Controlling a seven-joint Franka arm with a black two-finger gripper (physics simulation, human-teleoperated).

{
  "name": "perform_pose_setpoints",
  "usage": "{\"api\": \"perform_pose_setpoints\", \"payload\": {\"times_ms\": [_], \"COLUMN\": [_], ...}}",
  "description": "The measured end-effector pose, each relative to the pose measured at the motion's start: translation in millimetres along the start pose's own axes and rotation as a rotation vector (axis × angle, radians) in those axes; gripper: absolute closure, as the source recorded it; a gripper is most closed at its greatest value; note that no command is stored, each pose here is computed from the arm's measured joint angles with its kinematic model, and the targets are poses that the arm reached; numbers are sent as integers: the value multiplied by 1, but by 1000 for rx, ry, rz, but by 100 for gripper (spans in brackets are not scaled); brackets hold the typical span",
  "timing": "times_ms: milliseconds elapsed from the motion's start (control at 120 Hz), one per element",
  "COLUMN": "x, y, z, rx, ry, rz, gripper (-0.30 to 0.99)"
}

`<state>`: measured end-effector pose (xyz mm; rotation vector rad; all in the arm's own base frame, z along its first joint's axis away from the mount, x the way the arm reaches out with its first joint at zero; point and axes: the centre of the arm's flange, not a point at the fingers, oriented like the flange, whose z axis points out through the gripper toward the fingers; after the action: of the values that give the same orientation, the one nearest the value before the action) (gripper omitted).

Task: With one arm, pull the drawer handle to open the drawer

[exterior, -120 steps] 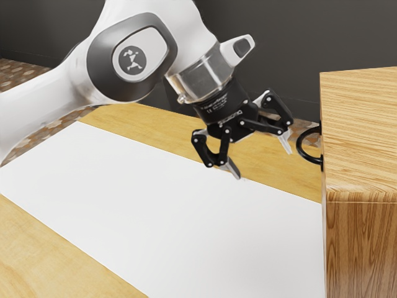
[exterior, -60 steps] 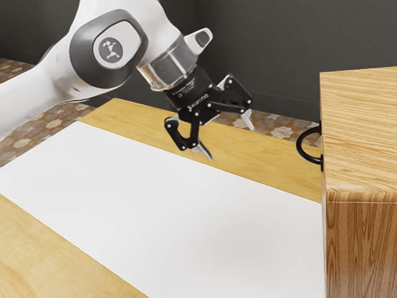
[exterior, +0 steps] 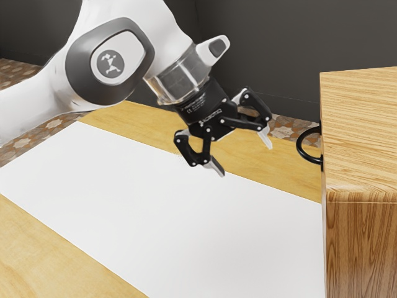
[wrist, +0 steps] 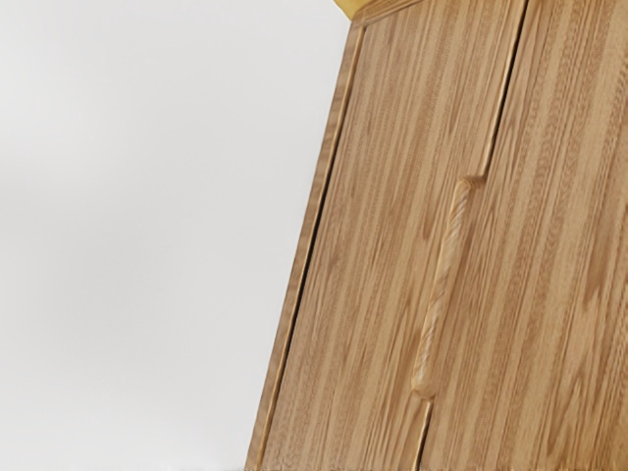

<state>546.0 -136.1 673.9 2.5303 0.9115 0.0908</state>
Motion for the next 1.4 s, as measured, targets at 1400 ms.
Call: {"api": "perform_pose_setpoints", "payload": {"times_ms": [1400], "x": [14], "y": [34], "z": [35], "rx": [38], "ry": [-76], "rz": [66], "gripper": [0]}}
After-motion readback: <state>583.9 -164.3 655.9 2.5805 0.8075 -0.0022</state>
